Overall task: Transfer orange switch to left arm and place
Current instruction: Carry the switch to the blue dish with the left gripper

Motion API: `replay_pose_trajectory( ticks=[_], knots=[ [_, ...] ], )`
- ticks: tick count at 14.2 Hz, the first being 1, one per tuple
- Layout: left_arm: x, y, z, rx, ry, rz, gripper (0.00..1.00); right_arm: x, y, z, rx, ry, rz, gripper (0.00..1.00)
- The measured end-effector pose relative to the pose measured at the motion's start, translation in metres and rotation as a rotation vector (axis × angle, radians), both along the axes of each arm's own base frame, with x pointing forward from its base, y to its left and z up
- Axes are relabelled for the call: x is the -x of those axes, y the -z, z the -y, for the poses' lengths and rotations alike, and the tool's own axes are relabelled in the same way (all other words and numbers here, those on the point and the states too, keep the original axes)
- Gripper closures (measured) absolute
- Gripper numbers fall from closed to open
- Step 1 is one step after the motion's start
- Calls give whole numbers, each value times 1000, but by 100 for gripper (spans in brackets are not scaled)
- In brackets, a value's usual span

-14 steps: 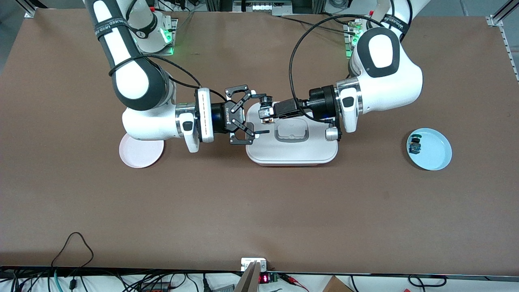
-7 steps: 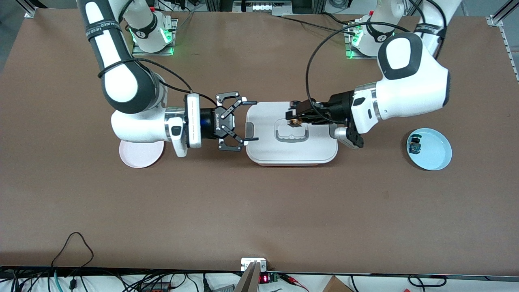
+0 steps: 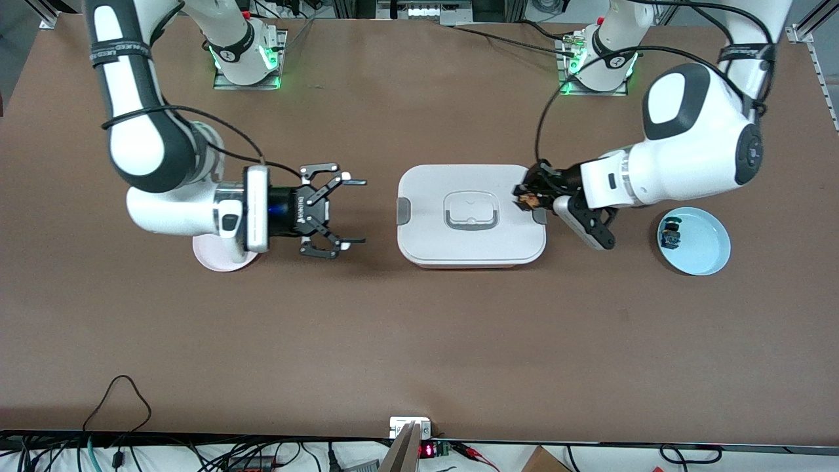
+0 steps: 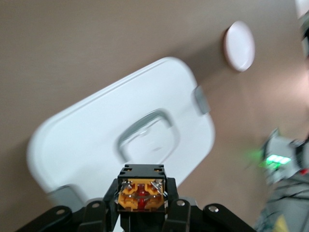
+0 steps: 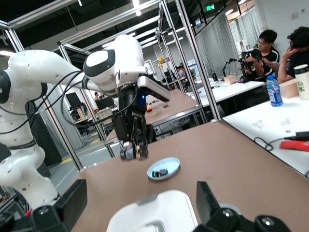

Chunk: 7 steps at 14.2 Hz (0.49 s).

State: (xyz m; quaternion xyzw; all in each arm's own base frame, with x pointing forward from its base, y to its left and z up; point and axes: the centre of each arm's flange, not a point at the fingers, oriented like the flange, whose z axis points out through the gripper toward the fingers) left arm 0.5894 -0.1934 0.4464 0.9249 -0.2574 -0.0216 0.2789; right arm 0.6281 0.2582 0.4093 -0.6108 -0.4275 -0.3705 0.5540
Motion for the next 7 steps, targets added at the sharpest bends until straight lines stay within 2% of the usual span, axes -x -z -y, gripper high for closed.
replay_pose_trajectory(
  ticks=[3,5,7],
  knots=[
    [-8,19,-65,-149,226,95,59,-10,7,48,83,0,-4,0],
    [-15,37,-120,-232,342,116,59,-10,11,67,132,-10,-73,0],
    [-20,56,-172,-291,446,125,59,-8,11,76,187,-12,-163,0]
  ],
)
